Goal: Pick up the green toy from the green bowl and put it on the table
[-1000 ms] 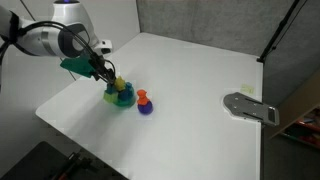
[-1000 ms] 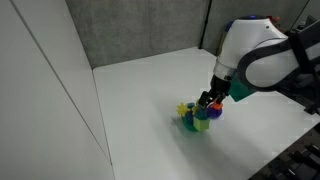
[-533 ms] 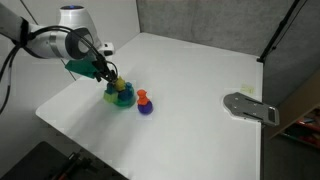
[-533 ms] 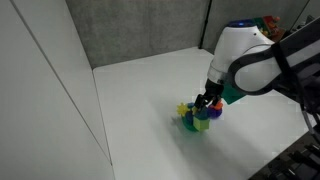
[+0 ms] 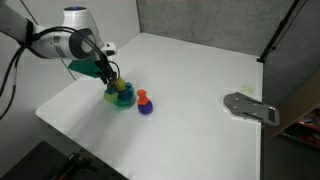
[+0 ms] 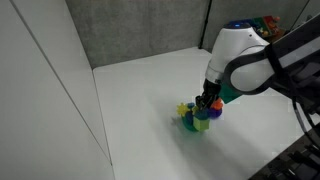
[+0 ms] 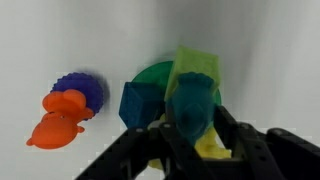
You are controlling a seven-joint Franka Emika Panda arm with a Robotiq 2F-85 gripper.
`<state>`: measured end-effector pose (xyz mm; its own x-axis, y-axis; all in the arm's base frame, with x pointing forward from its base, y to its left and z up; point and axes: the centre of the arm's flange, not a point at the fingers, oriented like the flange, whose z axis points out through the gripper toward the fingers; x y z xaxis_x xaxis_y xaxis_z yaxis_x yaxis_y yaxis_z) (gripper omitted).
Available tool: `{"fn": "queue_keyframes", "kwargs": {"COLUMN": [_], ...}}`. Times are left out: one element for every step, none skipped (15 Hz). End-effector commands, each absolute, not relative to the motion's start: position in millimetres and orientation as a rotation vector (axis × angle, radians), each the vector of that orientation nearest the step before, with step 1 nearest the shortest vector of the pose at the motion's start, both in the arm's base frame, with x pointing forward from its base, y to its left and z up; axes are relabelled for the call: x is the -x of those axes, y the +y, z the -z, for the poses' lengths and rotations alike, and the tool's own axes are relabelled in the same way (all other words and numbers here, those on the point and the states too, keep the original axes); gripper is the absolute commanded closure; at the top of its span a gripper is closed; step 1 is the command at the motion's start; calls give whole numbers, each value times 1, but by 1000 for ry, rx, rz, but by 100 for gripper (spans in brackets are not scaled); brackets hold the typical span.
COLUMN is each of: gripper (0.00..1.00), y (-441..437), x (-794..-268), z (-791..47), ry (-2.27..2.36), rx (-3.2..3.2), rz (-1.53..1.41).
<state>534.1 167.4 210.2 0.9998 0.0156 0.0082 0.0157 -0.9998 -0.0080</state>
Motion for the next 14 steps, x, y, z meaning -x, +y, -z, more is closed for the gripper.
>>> {"fn": "queue_keyframes", "kwargs": {"gripper": [83, 92, 95, 96, 93, 96, 97, 94, 94, 94, 94, 94, 94, 94], "y": [171, 170, 170, 170, 170, 170, 171, 171, 171, 170, 170, 168, 167, 164], "x": [-539, -539, -538, -538, -537, -537, -537, -538, -539, -540, -542, -545, -547, -550], "z": [-220, -222, -227, -232, -237, -242, -248, -253, -260, -266, -272, -279, -285, -293], "ry": [-25, -24, -22, -22, -26, -29, -30, -29, -31, -27, -24, -20, -14, -8], "rx": [3141, 3136, 3132, 3128, 3122, 3120, 3118, 3116, 3111, 3116, 3115, 3113, 3116, 3116], "rz": [13, 15, 21, 26, 31, 44, 56, 71, 87, 109, 128, 146, 165, 185]}}
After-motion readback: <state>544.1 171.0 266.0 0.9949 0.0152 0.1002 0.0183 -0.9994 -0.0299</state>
